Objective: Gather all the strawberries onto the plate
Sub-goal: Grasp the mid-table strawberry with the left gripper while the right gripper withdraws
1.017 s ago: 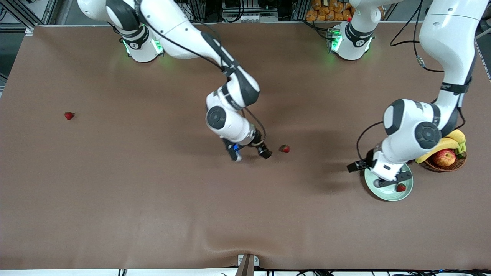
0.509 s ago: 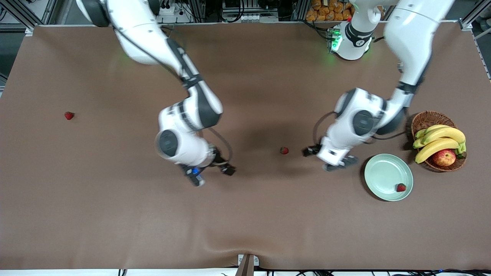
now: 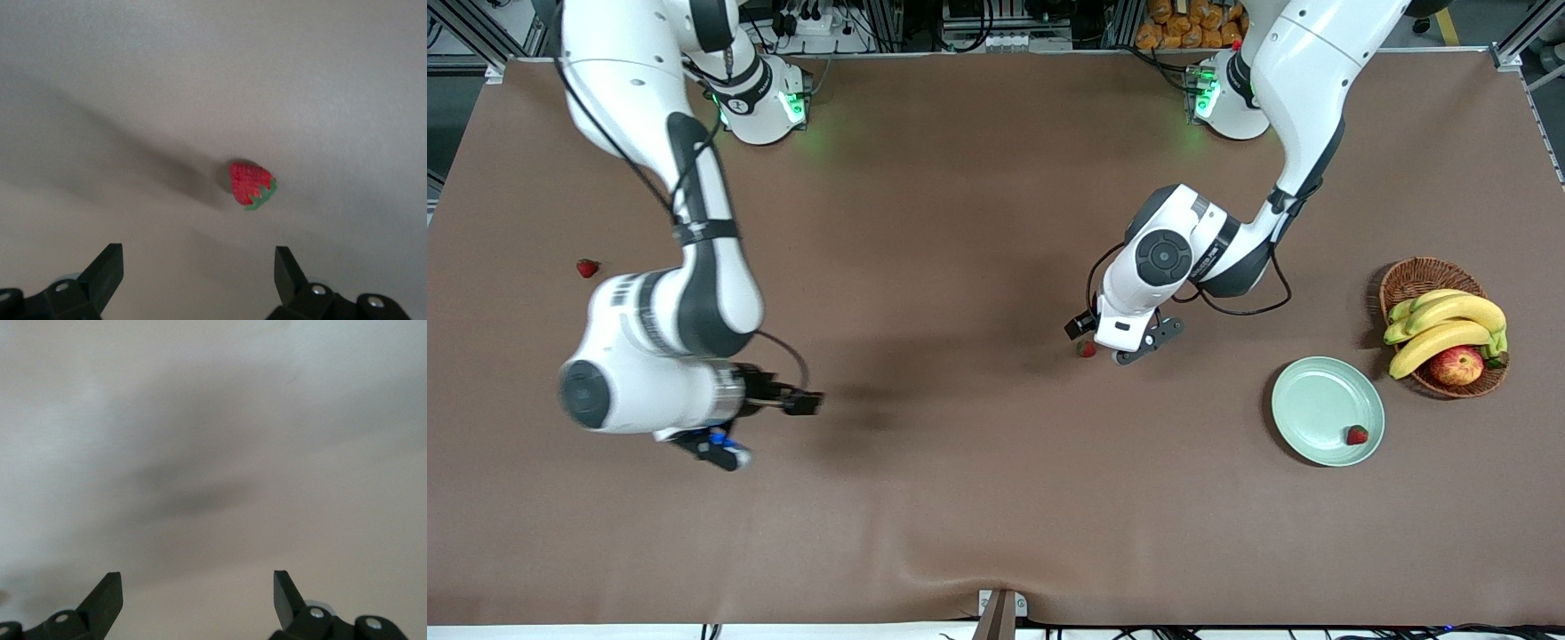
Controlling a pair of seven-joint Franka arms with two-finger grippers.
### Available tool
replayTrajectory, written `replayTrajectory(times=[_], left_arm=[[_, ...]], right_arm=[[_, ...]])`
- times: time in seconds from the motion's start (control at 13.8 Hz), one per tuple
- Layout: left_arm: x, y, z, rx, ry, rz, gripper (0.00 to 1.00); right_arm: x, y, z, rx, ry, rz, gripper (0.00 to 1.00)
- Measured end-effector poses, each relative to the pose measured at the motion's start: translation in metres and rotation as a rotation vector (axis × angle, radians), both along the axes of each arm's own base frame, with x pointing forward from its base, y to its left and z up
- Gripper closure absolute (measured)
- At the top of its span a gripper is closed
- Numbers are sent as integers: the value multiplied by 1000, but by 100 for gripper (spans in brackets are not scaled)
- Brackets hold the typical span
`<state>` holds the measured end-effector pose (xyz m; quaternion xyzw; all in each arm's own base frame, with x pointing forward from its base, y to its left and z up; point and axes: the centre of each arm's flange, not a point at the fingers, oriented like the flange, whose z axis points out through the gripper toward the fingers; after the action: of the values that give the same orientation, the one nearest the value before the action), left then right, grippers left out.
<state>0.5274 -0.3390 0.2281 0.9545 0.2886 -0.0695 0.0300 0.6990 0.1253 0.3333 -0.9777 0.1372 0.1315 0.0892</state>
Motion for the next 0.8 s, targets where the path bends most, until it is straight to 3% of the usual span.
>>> replayTrajectory(times=[0.36, 0.58, 0.8], left_arm=[[23, 1, -2, -18, -16, 250, 0], [26, -4, -17, -14, -6, 316, 0], [28, -8, -34, 8, -30, 386, 0]], right_arm=[[-15, -148, 13, -60, 13, 233, 0], [-39, -220, 10, -83, 55, 318, 0], [-73, -284, 3, -57, 89, 371, 0]])
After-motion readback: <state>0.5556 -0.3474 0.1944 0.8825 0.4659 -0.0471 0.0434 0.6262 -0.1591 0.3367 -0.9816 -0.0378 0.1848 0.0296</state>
